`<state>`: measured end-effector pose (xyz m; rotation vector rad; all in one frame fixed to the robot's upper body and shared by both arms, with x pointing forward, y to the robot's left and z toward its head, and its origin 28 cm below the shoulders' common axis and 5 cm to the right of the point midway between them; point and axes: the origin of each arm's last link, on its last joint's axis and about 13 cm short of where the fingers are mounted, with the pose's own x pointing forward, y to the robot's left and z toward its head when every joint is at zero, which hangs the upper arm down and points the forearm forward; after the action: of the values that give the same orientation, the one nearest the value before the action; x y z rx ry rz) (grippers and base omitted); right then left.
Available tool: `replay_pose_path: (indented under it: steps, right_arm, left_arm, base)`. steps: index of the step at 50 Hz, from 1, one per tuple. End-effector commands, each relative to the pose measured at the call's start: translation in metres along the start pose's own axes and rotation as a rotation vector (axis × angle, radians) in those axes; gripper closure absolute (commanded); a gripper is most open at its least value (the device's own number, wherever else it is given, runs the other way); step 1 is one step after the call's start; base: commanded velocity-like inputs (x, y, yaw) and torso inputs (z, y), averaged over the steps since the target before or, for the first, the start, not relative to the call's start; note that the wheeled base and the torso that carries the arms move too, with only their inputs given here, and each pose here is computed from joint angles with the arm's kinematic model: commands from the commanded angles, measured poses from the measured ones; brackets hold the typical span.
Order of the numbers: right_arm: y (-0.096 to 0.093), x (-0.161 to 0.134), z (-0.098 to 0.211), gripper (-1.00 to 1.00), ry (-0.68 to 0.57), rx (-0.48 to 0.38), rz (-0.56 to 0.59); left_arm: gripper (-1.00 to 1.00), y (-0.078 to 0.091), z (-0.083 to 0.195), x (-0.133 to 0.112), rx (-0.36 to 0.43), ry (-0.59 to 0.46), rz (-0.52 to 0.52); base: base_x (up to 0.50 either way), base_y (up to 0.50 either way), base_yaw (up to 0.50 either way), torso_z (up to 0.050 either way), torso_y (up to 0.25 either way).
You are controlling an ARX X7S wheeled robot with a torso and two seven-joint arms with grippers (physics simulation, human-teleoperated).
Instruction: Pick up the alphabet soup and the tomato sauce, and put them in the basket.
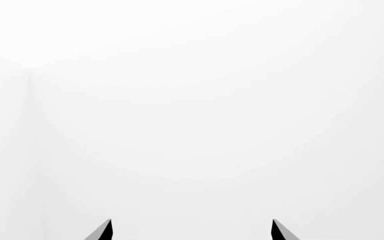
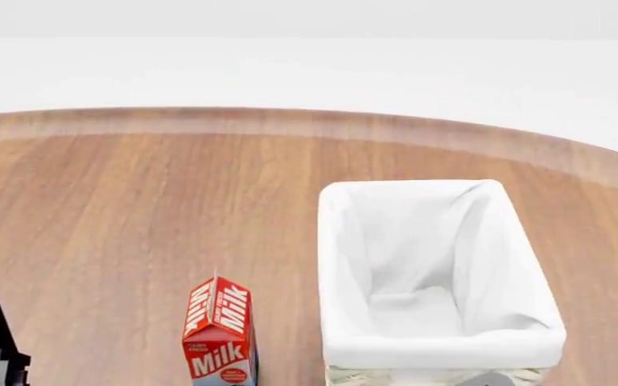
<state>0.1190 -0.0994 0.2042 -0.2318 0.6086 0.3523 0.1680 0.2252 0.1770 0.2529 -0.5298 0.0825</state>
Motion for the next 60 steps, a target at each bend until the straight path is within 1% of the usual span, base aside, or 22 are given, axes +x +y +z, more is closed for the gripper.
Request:
replay_pose_path:
  steps: [1, 10, 15, 28, 30, 33, 34, 35, 37, 41, 60]
  right_arm:
    - [0.012, -0.010, -0.029, -1.00, 0.152, -0.020, 0.040]
    - [0.016, -0.008, -0.040, -1.00, 0.198, -0.021, 0.063]
    - [0.019, -0.009, -0.049, -1.00, 0.239, -0.037, 0.085]
    - [0.021, -0.006, -0.055, -1.00, 0.238, -0.063, 0.094]
    - [0.020, -0.004, -0.055, -1.00, 0.232, -0.071, 0.085]
    - [0.016, 0.002, -0.059, -1.00, 0.244, -0.053, 0.072]
    - [0.014, 0.006, -0.062, -1.00, 0.245, -0.071, 0.062]
    - [0.012, 0.010, -0.062, -1.00, 0.253, -0.038, 0.055]
    - [0.010, 0.015, -0.065, -1.00, 0.252, -0.047, 0.045]
    - [0.008, 0.020, -0.069, -1.00, 0.258, -0.011, 0.041]
    - [0.013, 0.026, -0.092, -1.00, 0.307, 0.020, 0.072]
  left_arm:
    - [-1.00, 0.001, 0.000, -0.002, 0.001, -0.001, 0.005]
    - [-1.00, 0.000, 0.001, 0.000, 0.002, -0.002, 0.004]
    - [-1.00, 0.001, 0.002, -0.001, 0.002, -0.010, 0.013]
    - [-1.00, 0.000, 0.000, -0.002, 0.002, -0.005, 0.007]
    - [-1.00, 0.000, -0.001, -0.002, 0.001, -0.004, 0.007]
    - [-1.00, 0.000, -0.001, -0.003, 0.004, -0.002, 0.008]
    - [-1.00, 0.001, -0.002, -0.003, 0.000, -0.001, 0.010]
    - [-1.00, 0.001, -0.002, -0.003, 0.001, -0.001, 0.009]
    - [-1.00, 0.000, -0.002, -0.003, 0.001, 0.000, 0.007]
    - [-1.00, 0.000, -0.002, -0.002, 0.001, 0.002, 0.007]
    - [-1.00, 0.001, 0.000, -0.003, 0.003, -0.001, 0.012]
  base:
    - [0.00, 0.00, 0.00, 0.000, 0.000]
    - [0.00, 0.00, 0.00, 0.000, 0.000]
    - [0.00, 0.00, 0.00, 0.000, 0.000]
    - [0.00, 0.00, 0.00, 0.000, 0.000]
    - [0.00, 0.00, 0.00, 0.000, 0.000]
    - [0.00, 0.00, 0.00, 0.000, 0.000]
    - [0.00, 0.00, 0.00, 0.000, 0.000]
    - [0.00, 0.00, 0.00, 0.000, 0.000]
    - [0.00, 0.00, 0.00, 0.000, 0.000]
    - [0.00, 0.00, 0.00, 0.000, 0.000]
    - [0.00, 0.00, 0.00, 0.000, 0.000]
